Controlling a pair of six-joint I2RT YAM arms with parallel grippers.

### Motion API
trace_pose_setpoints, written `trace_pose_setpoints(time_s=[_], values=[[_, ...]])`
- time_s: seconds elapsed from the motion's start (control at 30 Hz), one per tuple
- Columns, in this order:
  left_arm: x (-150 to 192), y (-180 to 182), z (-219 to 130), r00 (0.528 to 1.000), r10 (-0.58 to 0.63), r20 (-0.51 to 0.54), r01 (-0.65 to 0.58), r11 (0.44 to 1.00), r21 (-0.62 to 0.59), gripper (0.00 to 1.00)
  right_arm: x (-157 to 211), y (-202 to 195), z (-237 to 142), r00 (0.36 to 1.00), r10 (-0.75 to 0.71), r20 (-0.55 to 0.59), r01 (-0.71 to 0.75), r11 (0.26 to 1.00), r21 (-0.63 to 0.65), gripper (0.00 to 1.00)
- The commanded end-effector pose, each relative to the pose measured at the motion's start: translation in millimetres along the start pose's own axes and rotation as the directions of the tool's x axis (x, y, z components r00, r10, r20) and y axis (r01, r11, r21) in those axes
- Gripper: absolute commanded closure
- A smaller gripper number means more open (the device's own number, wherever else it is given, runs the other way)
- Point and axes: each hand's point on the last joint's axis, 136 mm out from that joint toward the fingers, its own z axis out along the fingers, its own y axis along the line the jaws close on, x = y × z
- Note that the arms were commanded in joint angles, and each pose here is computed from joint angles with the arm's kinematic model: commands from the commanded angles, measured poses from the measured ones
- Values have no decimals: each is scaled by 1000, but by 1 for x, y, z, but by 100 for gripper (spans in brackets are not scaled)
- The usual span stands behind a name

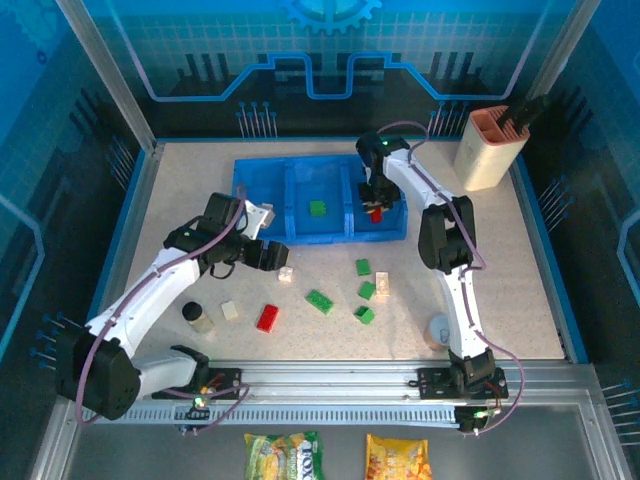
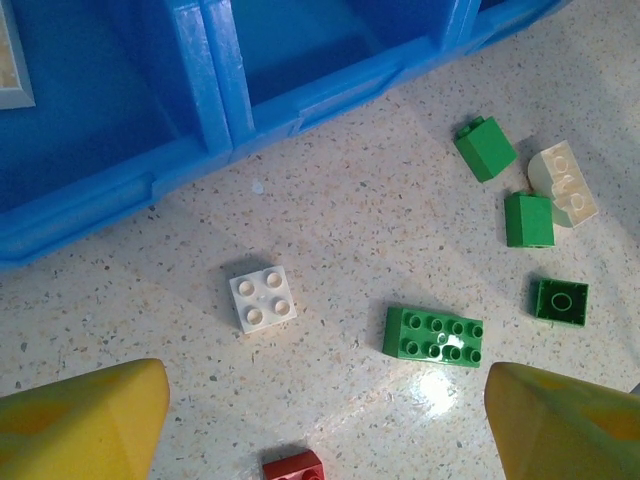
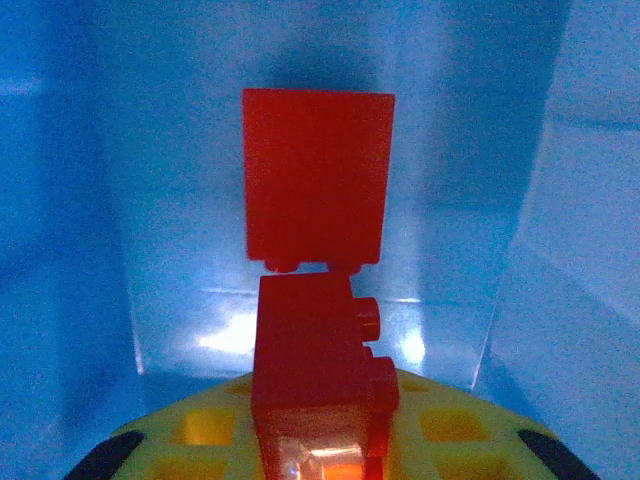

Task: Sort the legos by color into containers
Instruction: Place the lego in the container.

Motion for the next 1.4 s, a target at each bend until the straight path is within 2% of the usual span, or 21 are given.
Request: trace_pose_setpoints(time_s=[0.0, 0.3, 0.63, 0.97, 1.37], values=[[-3, 2, -4, 1000, 20, 20, -20, 1000, -9, 16, 1, -3, 11, 999, 9, -38, -9, 1000, -4, 74], [-3, 0, -3, 1000, 2, 5, -2, 1000, 2, 17, -3, -1, 30, 999, 33, -43, -33, 999, -3, 73], [-2, 0, -2, 1000, -5, 0, 5, 1000, 4, 17, -5, 0, 30, 998, 42, -40, -43, 999, -11, 67], [0, 2, 0, 1000, -11, -12, 11, 1000, -4, 17, -5, -1, -3, 999, 39, 7, -39, 999, -9, 63], [12, 13, 12, 992, -66, -111, 62, 997, -47, 18, 12, 0, -48, 998, 31, 57, -31, 999, -9, 62]])
